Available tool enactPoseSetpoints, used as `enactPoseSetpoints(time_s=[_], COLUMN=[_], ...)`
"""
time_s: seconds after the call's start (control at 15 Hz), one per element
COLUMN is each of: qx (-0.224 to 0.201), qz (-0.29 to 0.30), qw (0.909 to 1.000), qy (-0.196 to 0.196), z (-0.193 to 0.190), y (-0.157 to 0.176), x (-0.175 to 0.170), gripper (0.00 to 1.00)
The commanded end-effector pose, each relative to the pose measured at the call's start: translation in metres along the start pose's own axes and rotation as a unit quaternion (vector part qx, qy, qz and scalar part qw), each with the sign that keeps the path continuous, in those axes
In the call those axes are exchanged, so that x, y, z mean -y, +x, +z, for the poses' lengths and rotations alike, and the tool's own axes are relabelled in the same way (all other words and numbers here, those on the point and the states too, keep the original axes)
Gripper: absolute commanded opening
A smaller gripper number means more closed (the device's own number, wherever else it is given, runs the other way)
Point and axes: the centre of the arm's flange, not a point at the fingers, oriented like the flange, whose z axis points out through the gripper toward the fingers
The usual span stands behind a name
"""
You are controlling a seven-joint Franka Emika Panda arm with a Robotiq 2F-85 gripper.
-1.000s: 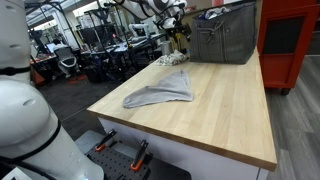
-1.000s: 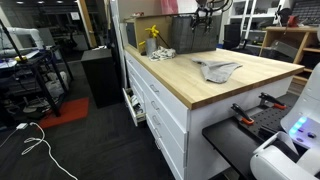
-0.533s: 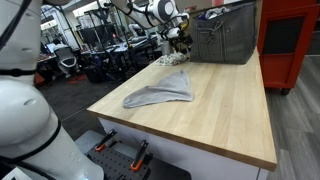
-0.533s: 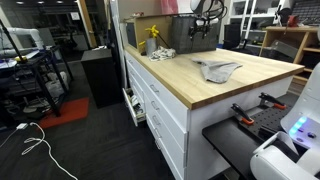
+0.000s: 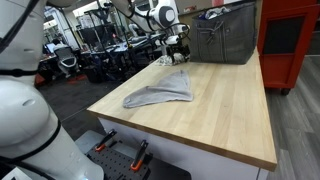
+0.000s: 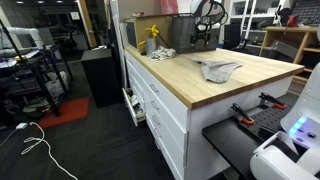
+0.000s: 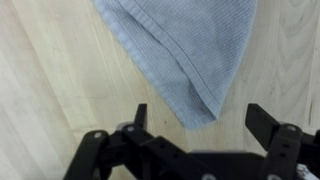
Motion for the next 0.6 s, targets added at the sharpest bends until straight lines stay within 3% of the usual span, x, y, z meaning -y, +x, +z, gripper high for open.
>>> enactPoseSetpoints(time_s=[0.0, 0.53], qx=[0.008, 0.013], qz=[-0.001, 0.0], qw=[1.0, 0.9999], qy=[0.003, 0.006], z=[0.0032, 0.0058], y=[-0.0025, -0.0044], x=[-0.0017, -0.0027], gripper=[1.0, 1.0])
